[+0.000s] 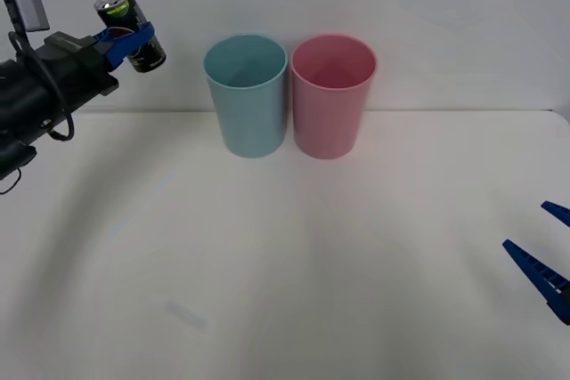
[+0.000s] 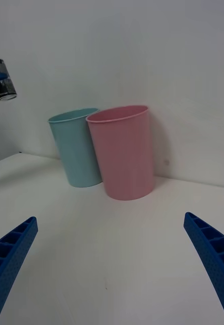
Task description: Grasp the object on the table and drop it into the matching bin: aluminum can to the light blue bin, PET bottle to the pink bin.
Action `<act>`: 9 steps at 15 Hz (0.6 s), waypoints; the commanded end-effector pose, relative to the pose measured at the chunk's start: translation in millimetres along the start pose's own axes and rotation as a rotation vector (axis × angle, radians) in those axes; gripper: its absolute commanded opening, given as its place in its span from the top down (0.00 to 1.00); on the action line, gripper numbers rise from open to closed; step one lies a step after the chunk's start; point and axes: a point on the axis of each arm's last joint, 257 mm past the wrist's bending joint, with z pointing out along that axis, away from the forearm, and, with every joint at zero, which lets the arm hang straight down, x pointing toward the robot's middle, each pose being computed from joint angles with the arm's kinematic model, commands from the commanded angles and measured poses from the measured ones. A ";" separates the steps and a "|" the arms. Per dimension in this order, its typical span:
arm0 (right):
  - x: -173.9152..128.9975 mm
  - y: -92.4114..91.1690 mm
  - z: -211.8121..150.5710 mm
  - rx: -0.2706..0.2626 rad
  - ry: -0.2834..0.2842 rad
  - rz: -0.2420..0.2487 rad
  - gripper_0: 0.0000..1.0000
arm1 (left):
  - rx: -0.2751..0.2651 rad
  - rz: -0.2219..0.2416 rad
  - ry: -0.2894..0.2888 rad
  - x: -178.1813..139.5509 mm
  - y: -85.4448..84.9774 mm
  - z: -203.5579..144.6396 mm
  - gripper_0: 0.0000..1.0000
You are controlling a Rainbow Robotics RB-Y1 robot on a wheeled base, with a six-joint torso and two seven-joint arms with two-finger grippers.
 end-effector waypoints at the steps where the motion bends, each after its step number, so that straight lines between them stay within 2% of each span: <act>1: 0.0 0.0 0.0 0.000 0.000 0.000 0.00 | 0.014 0.009 0.021 6.2 2.6 25.1 1.00; 9: 0.0 0.0 0.0 0.000 0.000 0.000 0.00 | 0.012 0.032 0.053 14.2 -3.9 108.8 1.00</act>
